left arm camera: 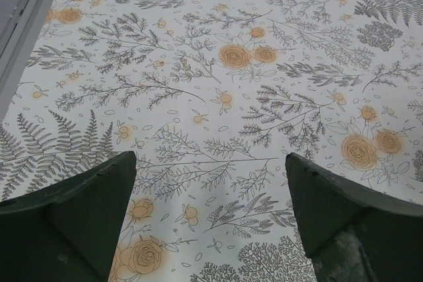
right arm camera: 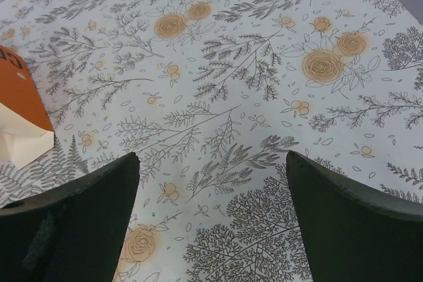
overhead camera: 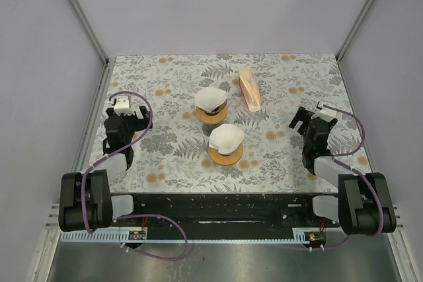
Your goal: Place the coffee filter in the dripper
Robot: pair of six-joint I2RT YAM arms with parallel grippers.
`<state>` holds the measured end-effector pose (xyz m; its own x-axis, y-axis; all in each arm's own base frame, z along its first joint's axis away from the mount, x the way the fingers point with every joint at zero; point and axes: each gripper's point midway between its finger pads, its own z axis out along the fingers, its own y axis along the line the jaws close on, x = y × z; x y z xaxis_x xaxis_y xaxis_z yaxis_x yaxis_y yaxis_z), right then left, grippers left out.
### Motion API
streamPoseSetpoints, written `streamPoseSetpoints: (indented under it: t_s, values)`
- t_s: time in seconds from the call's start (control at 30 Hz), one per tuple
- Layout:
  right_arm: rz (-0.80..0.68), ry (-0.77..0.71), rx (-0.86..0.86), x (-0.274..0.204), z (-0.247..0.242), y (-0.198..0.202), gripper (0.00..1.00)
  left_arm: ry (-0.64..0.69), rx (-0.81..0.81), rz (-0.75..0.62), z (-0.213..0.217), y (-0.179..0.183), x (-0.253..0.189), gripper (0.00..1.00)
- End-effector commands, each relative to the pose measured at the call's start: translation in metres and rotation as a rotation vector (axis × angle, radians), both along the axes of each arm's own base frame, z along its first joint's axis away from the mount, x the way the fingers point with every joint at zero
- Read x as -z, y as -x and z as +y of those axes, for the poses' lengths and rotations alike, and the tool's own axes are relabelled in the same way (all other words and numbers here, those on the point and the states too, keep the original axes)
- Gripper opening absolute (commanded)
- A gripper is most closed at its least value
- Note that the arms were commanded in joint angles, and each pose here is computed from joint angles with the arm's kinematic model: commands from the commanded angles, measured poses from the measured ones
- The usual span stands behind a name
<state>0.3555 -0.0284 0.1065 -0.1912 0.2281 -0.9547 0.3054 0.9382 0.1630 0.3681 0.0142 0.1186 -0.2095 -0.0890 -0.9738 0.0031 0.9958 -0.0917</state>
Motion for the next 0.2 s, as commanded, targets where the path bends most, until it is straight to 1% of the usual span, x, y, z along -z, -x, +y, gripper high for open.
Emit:
streamPoseSetpoints:
  t_s: [0.0, 0.1, 0.17]
  values:
    - [-0.162, 0.029, 0.038, -0.0266, -0.0086, -0.0079, 1.0, -0.028, -0.014, -0.085, 0.0049, -0.0062, -0.0165, 0.99]
    - [-0.164, 0.036, 0.03, -0.0258, -0.0082, -0.0092, 0.99, -0.029, 0.025, -0.099, -0.0018, -0.004, -0.0153, 0.99]
    - [-0.17, 0.051, 0.035, -0.0262, -0.0097, -0.0104, 1.0, -0.015, 0.009, -0.095, 0.0004, -0.0055, -0.0173, 0.99]
